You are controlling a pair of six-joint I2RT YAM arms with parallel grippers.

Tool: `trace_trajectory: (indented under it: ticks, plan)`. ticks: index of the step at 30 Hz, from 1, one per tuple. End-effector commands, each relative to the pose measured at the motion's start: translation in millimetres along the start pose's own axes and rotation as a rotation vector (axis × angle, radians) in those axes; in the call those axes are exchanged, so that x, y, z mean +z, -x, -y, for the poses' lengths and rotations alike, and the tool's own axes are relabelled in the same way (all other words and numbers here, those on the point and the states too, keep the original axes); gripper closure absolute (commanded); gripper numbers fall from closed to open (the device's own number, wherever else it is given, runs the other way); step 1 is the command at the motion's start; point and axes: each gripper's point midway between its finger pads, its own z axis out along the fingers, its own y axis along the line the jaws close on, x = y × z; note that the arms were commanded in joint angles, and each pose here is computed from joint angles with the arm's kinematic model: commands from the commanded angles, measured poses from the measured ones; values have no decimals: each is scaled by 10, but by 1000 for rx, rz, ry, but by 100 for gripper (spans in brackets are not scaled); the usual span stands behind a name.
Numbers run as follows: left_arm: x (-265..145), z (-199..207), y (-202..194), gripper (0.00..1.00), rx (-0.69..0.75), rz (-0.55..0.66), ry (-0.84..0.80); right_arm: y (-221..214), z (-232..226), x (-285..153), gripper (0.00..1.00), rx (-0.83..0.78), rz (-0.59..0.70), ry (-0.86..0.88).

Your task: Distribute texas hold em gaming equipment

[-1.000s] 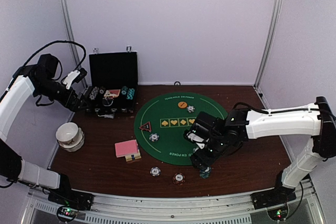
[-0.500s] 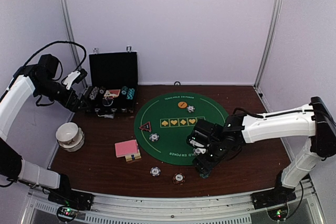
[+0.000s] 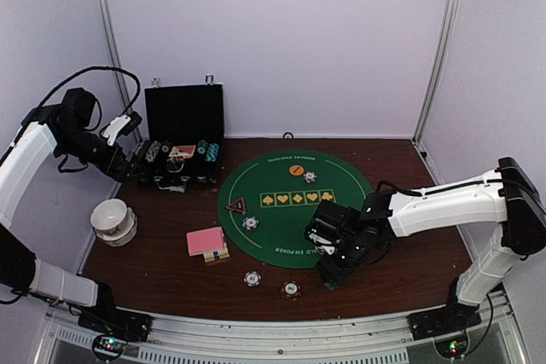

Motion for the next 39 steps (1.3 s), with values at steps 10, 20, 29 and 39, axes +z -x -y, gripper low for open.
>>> trace_trajectory:
  ticks: [10,20,29,39]
  plan:
    - [-78,12,104,3,32,31,7,-34,-2,41,50,-3,-9,-8]
    - [-88,21,93,3,32,31,7,46,6,-137,57,-19,13,-14]
    - [-86,26,93,2,32,31,4,18,-34,-114,39,-22,-8,7]
    - [-96,34,87,2,36,33,5,-3,-7,-126,50,-22,-6,-3]
